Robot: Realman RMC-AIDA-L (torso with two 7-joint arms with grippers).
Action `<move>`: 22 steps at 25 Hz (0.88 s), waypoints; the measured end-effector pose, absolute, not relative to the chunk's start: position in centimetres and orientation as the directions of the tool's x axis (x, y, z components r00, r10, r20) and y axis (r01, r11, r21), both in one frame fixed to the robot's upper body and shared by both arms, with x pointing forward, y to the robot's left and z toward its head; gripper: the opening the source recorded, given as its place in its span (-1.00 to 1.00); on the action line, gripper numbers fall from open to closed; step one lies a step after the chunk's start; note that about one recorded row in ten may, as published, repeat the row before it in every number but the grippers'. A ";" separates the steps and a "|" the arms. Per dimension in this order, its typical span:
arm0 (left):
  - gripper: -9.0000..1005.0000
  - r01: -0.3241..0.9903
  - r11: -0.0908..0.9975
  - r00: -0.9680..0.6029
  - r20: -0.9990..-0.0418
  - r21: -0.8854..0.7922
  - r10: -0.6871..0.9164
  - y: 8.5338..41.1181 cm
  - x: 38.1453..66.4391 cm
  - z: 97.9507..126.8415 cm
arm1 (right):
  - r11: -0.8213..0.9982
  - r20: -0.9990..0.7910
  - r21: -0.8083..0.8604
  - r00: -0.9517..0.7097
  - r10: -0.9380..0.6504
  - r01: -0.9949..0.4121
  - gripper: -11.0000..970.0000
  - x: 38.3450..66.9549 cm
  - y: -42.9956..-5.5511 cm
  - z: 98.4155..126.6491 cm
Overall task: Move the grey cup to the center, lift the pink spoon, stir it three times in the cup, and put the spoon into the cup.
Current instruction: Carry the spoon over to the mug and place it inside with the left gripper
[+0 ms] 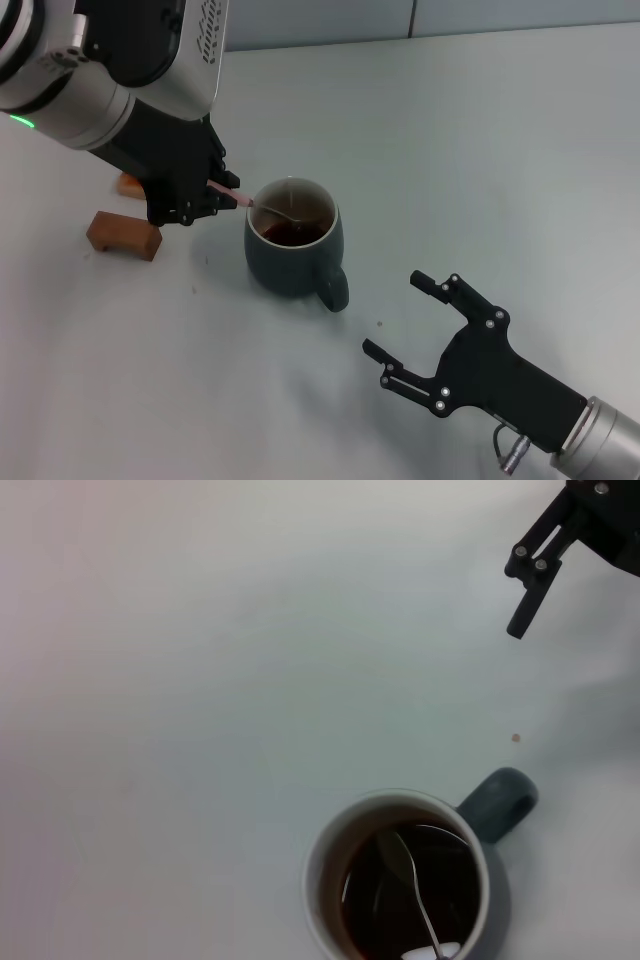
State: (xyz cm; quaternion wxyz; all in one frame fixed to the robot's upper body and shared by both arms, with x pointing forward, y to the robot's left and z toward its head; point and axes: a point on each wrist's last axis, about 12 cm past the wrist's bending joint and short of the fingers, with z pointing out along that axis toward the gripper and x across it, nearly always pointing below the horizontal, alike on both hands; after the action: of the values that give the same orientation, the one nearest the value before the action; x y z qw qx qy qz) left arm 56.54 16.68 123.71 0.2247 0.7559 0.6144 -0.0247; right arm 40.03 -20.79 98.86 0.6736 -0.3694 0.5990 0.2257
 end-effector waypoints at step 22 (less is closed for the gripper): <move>-0.74 0.926 -0.140 0.243 -0.270 0.351 0.932 16.7 57.0 124.0 | 0.621 -0.974 -0.225 0.180 -0.137 -0.751 0.72 40.2 -20.6 98.9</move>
State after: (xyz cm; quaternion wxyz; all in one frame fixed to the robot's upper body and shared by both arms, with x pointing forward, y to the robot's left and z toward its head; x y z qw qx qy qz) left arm 57.03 16.71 123.99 0.2275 0.7548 0.6152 0.0063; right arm 40.19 -20.55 98.89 0.6726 -0.3707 0.5984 0.2282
